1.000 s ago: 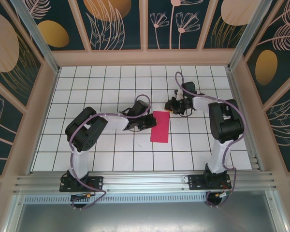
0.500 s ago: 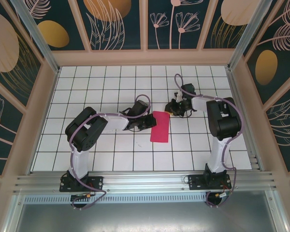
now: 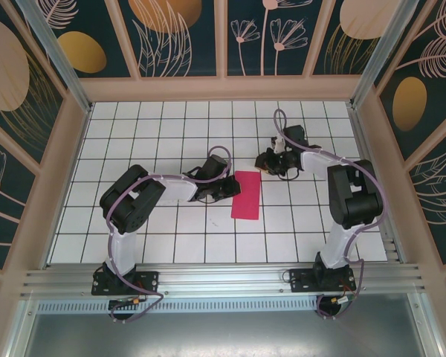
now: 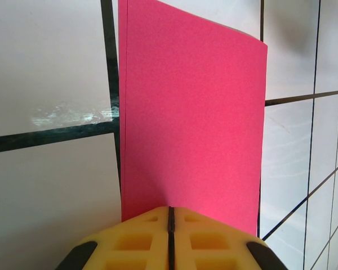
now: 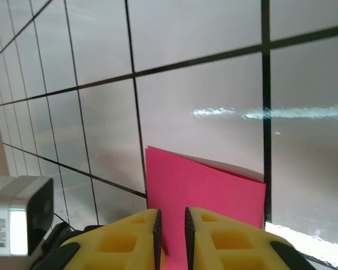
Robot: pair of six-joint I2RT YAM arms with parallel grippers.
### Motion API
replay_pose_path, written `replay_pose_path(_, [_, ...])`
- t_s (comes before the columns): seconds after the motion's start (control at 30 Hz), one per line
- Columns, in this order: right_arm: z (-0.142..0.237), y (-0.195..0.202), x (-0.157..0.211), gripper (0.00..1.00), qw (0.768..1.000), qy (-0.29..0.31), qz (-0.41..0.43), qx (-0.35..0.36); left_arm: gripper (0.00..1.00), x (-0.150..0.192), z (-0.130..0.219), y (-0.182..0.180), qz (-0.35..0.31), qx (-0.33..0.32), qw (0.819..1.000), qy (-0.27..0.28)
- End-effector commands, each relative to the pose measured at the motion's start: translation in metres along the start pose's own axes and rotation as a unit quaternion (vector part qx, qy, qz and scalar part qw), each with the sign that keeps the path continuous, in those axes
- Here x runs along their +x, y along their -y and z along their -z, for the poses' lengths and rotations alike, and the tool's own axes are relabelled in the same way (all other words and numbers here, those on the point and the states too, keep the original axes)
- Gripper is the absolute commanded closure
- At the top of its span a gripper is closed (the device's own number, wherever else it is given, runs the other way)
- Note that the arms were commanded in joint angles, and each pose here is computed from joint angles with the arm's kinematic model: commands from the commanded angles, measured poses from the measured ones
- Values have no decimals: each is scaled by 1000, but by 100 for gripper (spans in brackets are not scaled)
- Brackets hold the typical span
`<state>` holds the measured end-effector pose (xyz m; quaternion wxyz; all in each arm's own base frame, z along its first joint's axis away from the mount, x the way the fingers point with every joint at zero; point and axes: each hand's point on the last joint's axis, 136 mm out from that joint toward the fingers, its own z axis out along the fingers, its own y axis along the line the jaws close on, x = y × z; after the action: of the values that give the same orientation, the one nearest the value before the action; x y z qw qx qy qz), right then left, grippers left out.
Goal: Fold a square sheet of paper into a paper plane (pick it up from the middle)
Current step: Fold the square sheet of paper in half at the center of the table.
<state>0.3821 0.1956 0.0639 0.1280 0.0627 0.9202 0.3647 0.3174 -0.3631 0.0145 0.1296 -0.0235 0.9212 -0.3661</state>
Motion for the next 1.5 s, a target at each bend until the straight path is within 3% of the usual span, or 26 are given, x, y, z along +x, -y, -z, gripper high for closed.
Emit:
replay_pose_path(0.0, [-8,5,7,78,1000,-11,-16,-9,88,34,-5,-47,10,-74,996,-46])
replay_pose_path(0.43, [-35,48,12,78,997,-29,-35,55,89,34,-5,-47,13,-72,996,-43])
replay_pose_path(0.73, [8,-15,16,77,1000,-2,-2,-22,89,31,-1,-42,12,-68,997,-35])
replay_pose_path(1.0, [-14,9,65,77,999,-42,-23,-4,88,31,-1,-42,9,-68,997,-36])
replay_pose_path(1.2, [-22,36,83,77,997,-60,-36,33,88,32,-1,-43,9,-67,997,-37])
replay_pose_path(1.47, [11,-5,86,75,999,-45,9,-19,88,30,0,-40,9,-63,997,-33])
